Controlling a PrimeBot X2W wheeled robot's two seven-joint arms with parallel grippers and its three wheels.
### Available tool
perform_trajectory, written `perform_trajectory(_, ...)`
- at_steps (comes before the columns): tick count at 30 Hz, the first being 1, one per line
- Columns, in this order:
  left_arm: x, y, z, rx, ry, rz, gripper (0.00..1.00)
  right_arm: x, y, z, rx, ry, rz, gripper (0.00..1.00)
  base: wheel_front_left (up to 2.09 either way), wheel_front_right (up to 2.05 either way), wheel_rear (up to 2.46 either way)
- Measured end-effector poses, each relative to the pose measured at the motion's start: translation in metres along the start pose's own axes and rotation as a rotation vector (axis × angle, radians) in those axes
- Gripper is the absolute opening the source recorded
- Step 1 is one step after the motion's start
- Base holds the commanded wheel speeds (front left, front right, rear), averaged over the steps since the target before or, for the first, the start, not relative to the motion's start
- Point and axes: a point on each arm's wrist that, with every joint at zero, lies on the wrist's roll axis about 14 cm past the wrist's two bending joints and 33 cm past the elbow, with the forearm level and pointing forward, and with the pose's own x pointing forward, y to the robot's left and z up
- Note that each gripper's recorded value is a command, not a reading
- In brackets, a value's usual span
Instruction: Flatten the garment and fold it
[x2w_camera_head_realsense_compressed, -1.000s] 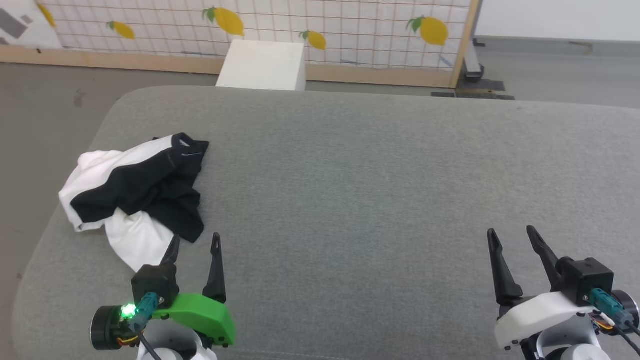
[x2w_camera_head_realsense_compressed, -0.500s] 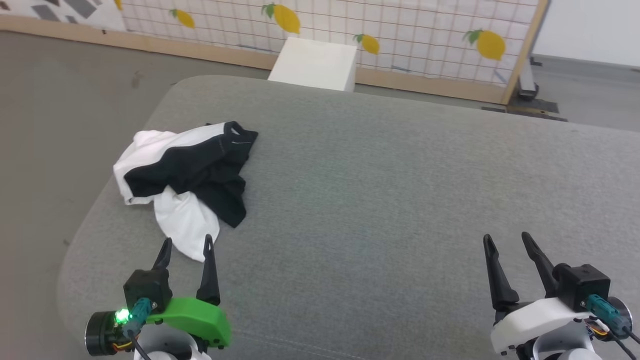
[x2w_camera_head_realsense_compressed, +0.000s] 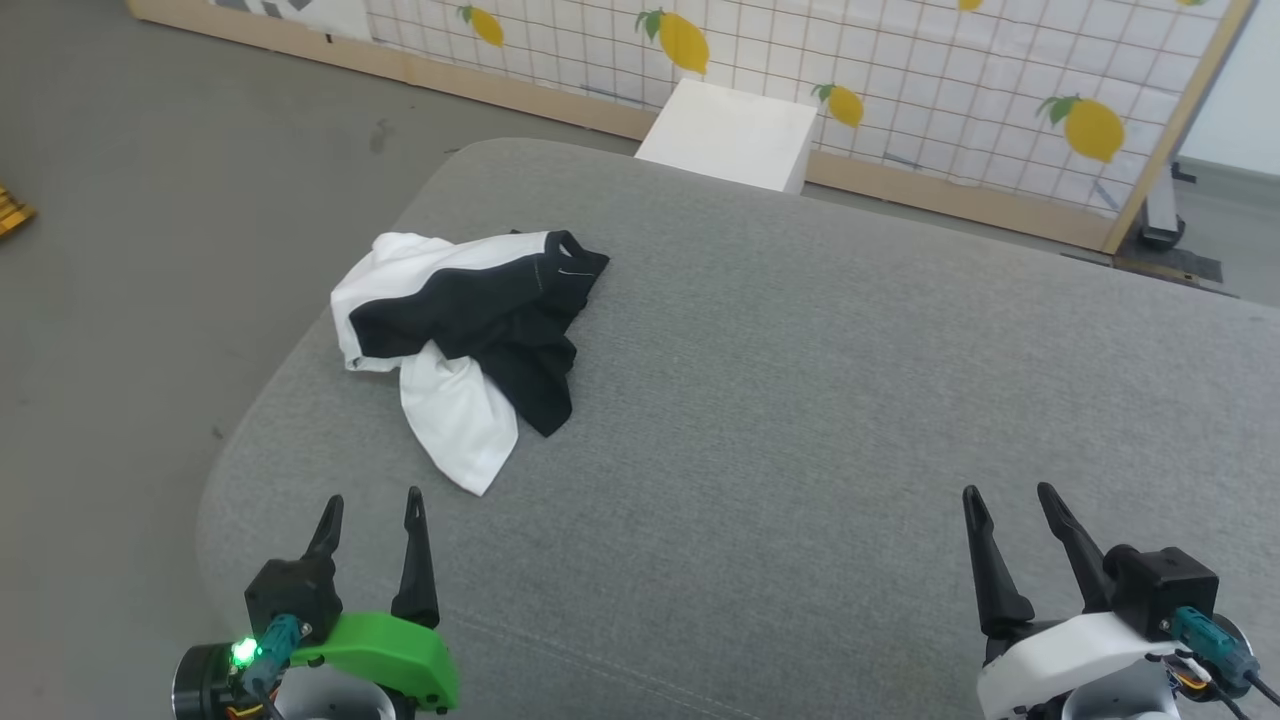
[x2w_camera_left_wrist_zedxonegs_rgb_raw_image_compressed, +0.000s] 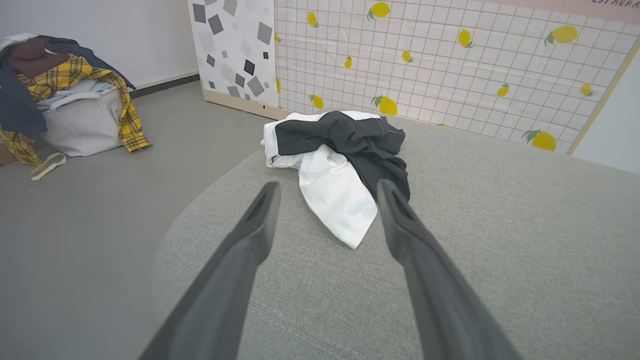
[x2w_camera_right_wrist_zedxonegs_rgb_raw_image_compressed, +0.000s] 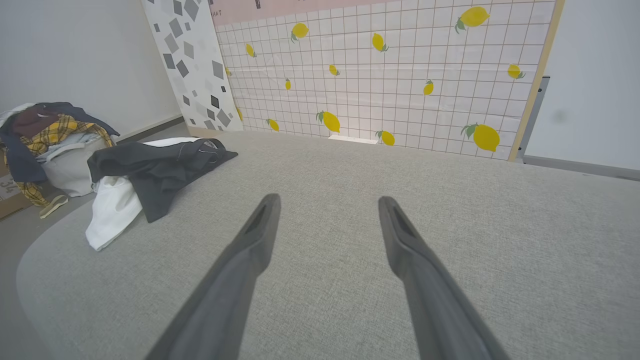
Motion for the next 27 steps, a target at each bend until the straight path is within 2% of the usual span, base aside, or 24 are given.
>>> perform_trajectory(27, -0.027, 0.038, -0.004, -0.033, -0.019, 0.125, 1.00, 0.014, 0.030, -0.015, 0.053, 0.019, 0.086, 1.00, 0.00, 0.00, 0.00)
